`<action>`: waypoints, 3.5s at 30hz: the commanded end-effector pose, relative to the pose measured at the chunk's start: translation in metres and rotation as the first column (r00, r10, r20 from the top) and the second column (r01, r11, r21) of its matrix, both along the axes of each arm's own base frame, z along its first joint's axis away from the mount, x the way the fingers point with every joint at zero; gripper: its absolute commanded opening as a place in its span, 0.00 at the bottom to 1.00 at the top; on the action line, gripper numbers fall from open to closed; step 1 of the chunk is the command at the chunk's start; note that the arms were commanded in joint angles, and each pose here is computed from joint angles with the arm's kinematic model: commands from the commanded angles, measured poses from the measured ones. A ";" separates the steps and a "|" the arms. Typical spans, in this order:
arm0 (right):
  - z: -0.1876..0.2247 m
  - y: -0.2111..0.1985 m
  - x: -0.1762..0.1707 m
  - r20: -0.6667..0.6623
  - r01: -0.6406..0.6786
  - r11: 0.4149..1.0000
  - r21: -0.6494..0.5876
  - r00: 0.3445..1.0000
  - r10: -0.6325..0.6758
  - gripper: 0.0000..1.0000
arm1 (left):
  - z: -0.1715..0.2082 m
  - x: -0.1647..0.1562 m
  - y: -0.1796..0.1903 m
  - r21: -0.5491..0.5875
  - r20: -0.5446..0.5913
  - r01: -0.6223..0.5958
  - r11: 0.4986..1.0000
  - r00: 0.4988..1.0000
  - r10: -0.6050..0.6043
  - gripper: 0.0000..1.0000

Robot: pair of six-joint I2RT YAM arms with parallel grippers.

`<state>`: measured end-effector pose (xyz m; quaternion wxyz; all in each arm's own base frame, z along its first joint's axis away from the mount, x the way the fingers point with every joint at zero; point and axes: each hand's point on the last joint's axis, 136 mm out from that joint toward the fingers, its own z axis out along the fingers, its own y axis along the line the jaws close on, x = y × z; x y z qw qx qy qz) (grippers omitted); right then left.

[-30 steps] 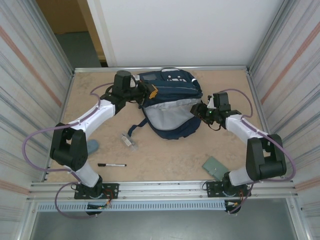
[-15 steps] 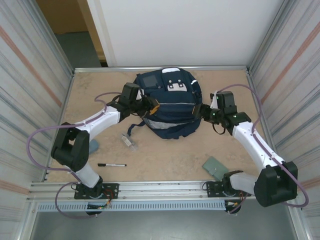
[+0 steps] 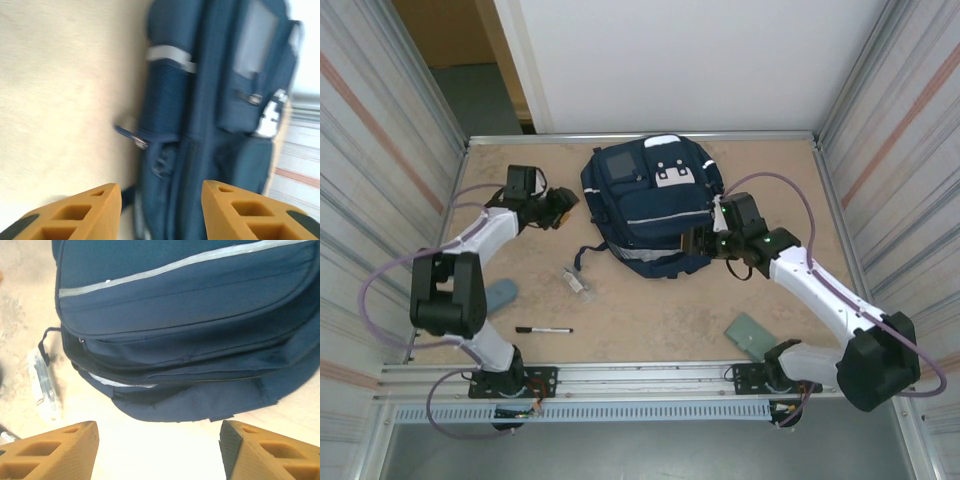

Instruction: Pack the student bag

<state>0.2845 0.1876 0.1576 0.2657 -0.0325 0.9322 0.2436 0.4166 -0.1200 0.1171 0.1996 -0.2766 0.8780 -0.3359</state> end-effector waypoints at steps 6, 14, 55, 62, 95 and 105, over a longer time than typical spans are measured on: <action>-0.008 0.041 0.006 -0.028 -0.053 0.996 0.068 0.998 0.055 0.66 | -0.020 0.042 -0.016 0.044 0.098 0.094 0.995 0.990 -0.098 0.51; -0.028 0.046 0.004 -0.078 -0.043 0.996 0.073 0.996 0.049 0.67 | -0.031 0.063 -0.023 0.040 0.185 0.061 0.997 0.981 -0.067 0.51; 0.002 -0.016 0.034 0.119 0.139 0.984 -0.111 0.985 -0.126 0.64 | -0.042 -0.035 -0.127 -0.150 -0.028 0.017 0.989 0.999 -0.021 0.03; -0.024 0.101 -0.008 0.043 -0.109 0.994 0.022 0.993 0.108 0.48 | -0.028 -0.056 -0.139 -0.189 -0.074 0.050 0.981 0.995 -0.065 0.05; -0.089 0.122 0.054 0.064 -0.058 0.976 -0.212 0.995 0.073 0.32 | -0.034 -0.027 -0.115 -0.024 -0.031 0.223 0.975 0.974 -0.224 0.43; -0.091 0.126 0.051 0.043 -0.075 0.976 -0.205 0.995 0.086 0.32 | -0.064 -0.017 -0.100 0.077 -0.096 0.151 0.986 0.985 -0.143 0.29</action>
